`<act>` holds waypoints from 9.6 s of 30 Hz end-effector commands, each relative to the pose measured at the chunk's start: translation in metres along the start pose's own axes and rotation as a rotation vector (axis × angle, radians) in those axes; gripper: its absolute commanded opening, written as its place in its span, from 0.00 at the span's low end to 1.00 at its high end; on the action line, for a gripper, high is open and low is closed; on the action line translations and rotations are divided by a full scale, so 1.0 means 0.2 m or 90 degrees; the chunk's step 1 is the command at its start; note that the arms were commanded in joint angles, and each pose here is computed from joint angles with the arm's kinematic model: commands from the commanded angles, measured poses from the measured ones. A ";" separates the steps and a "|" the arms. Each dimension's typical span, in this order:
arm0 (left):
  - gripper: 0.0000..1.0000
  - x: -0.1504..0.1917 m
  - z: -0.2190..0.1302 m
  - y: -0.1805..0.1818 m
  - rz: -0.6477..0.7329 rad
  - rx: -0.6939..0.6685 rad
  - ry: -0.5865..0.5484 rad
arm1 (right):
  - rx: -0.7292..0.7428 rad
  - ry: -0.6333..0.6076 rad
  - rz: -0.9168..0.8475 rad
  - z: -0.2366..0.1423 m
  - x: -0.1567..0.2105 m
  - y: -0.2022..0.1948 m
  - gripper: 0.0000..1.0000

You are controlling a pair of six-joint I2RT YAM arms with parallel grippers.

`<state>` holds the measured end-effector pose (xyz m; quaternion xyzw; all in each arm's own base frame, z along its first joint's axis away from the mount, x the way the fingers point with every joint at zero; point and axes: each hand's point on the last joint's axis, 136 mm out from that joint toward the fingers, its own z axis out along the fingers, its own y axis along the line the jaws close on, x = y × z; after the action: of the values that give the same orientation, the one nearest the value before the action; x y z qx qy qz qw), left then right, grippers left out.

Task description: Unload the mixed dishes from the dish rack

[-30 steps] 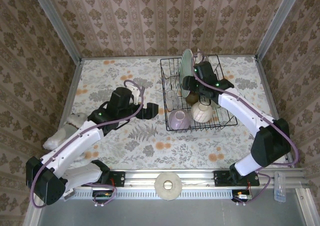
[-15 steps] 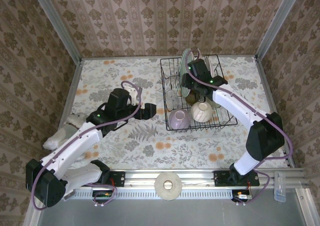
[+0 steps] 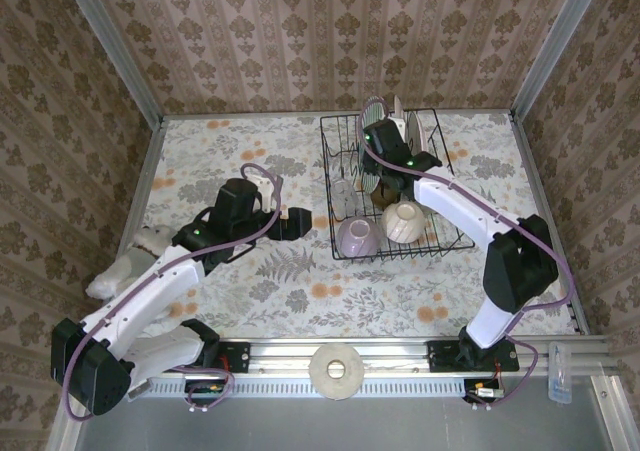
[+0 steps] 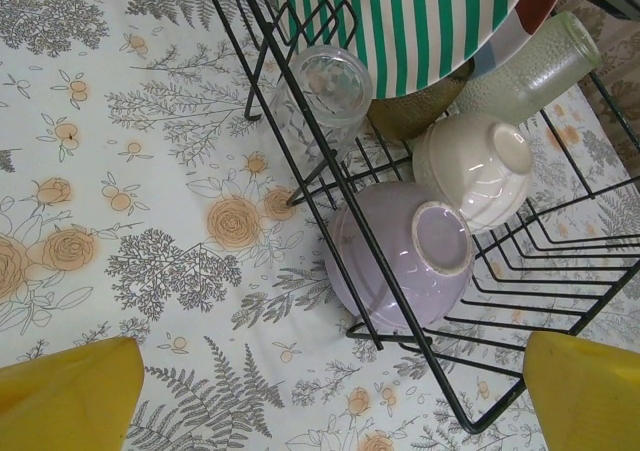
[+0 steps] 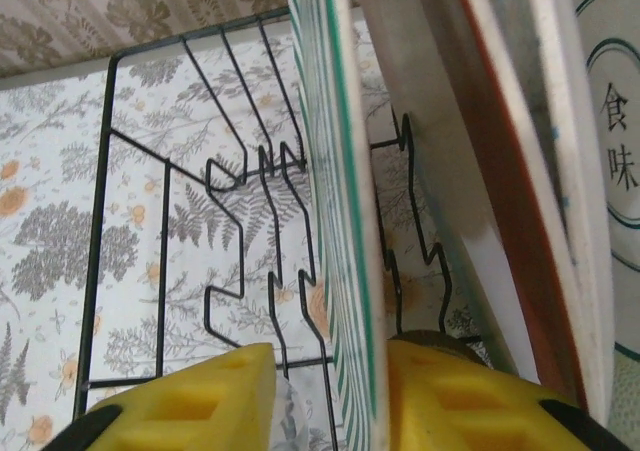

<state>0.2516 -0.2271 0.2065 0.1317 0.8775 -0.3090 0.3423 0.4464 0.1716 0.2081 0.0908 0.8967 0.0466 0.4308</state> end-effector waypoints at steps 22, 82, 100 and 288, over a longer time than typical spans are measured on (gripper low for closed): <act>1.00 -0.06 -0.10 -0.08 0.001 0.056 -0.065 | 0.037 -0.107 -0.004 -0.07 -0.16 0.06 0.01; 0.97 -0.66 -0.06 -0.40 -0.030 0.550 -0.174 | -0.552 -0.108 0.311 -1.12 -0.31 -0.34 0.00; 0.83 -0.68 0.03 -0.51 -0.066 0.652 -0.119 | -0.639 -0.070 0.323 -1.10 -0.27 -0.29 0.00; 1.00 -0.05 -0.12 -0.16 0.233 0.173 -0.288 | 0.021 -0.021 -0.298 -0.33 -0.44 0.14 0.84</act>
<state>0.2368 -0.2315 0.2115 0.2299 0.7542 -0.3628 0.4966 0.4479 0.1930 0.3288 -0.0937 0.8789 -0.0068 0.4676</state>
